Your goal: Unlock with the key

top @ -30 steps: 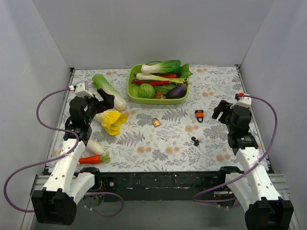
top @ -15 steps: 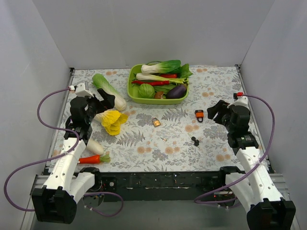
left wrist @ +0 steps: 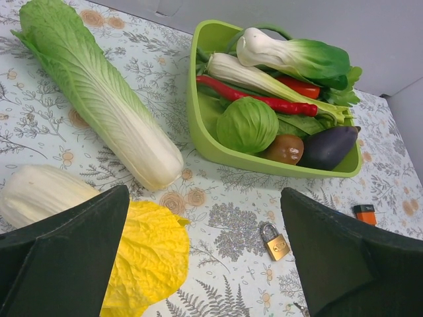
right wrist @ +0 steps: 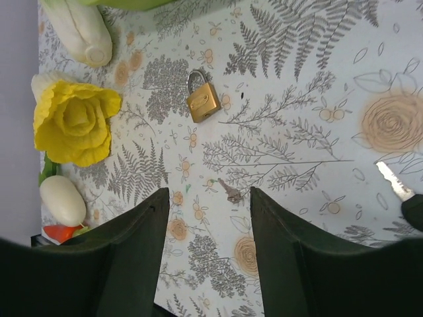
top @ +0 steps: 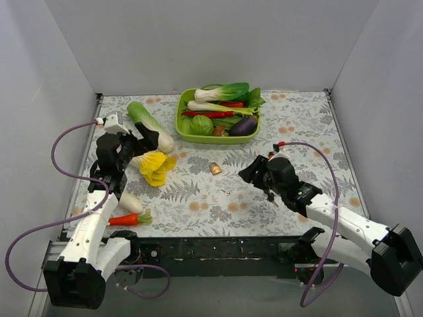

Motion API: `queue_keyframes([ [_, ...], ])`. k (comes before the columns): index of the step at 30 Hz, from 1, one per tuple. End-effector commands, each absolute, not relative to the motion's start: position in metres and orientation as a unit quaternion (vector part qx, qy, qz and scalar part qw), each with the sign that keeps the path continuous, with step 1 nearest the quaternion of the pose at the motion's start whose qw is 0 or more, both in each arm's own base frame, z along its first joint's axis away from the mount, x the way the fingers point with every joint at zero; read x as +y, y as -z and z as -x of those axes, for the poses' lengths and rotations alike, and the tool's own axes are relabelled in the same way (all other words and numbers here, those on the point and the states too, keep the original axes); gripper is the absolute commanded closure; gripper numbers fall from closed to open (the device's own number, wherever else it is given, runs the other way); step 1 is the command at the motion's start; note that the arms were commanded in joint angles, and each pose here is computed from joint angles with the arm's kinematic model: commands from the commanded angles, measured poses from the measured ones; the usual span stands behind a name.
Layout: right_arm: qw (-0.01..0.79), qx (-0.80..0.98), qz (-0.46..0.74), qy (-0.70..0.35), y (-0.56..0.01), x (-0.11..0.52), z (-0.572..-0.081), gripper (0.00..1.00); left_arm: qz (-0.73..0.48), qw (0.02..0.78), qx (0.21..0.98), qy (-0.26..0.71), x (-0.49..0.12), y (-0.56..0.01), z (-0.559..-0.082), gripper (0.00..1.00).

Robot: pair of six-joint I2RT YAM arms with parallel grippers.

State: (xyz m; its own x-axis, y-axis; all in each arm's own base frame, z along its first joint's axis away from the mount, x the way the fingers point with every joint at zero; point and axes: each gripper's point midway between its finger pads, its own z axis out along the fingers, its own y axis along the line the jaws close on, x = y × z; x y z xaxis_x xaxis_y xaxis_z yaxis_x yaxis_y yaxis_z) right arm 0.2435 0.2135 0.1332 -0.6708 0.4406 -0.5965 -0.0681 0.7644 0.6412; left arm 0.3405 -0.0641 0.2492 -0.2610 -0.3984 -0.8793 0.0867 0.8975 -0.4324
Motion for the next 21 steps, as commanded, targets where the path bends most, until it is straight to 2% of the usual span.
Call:
queue_keyframes([
  [1, 0.387, 0.826, -0.194, -0.361, -0.144, 0.232, -0.250, 0.41, 0.093, 0.607, 0.764, 0.197, -0.064, -0.254, -0.338, 0.02],
  [6, 0.327, 0.852, -0.207, -0.351, -0.111, 0.253, -0.235, 0.44, 0.105, 0.610, 0.765, 0.179, -0.057, -0.254, -0.338, 0.02],
  [21, 0.246, 0.901, -0.248, -0.258, -0.058, 0.270, -0.215, 0.49, 0.113, 0.612, 0.772, 0.132, -0.050, -0.248, -0.338, 0.02],
])
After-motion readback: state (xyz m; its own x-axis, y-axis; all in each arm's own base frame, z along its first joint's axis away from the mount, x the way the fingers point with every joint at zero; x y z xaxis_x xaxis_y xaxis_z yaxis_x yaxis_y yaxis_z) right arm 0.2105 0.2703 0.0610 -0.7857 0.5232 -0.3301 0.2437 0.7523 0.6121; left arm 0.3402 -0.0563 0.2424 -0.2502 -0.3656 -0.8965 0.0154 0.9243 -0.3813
